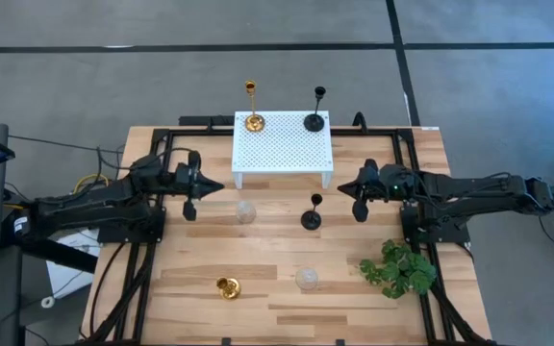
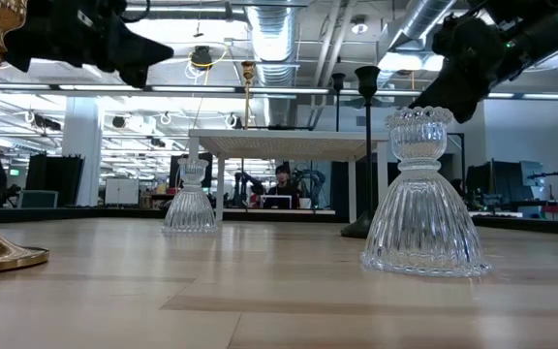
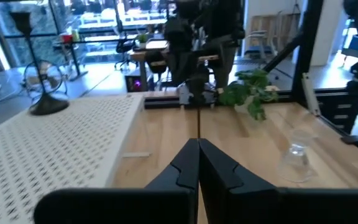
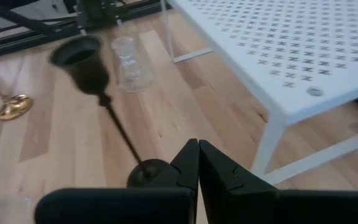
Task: Pick & Place candle stick holders
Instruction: Put the top transparent candle holder on the shelf
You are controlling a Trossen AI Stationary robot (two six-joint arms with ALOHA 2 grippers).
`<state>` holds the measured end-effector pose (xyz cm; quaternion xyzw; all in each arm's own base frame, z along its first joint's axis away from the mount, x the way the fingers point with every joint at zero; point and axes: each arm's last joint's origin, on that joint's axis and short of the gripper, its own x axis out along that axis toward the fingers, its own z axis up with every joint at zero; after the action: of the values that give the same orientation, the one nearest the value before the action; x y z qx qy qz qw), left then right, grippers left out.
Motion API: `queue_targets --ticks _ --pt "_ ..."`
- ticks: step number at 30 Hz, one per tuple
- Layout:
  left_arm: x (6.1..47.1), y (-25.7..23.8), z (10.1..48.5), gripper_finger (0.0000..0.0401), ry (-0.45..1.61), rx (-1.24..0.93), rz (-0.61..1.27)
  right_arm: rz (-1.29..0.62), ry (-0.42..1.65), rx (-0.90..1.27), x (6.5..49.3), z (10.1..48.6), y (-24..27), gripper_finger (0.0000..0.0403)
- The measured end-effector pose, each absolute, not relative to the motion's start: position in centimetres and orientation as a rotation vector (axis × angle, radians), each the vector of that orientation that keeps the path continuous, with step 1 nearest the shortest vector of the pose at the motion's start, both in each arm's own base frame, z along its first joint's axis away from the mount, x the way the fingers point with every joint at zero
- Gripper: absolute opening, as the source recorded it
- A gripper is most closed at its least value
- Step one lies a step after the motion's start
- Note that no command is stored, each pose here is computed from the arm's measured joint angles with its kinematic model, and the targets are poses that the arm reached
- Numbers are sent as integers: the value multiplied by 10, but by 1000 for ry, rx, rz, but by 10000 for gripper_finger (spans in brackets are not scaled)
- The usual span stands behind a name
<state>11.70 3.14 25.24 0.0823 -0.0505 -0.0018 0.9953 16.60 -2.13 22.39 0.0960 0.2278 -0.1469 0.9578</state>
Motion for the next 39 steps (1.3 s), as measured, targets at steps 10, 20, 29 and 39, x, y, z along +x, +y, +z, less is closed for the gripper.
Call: queue_targets --ticks 10,20,29,39 --pt "117 28 248 4 -58 147 62 -165 442 176 169 226 6 0" --pt "119 24 247 4 -45 136 49 -165 409 142 170 228 18 0" --pt "120 24 247 5 -41 136 43 -163 441 135 188 216 22 0" --pt "120 24 247 5 -41 136 42 -170 470 127 193 211 22 0"
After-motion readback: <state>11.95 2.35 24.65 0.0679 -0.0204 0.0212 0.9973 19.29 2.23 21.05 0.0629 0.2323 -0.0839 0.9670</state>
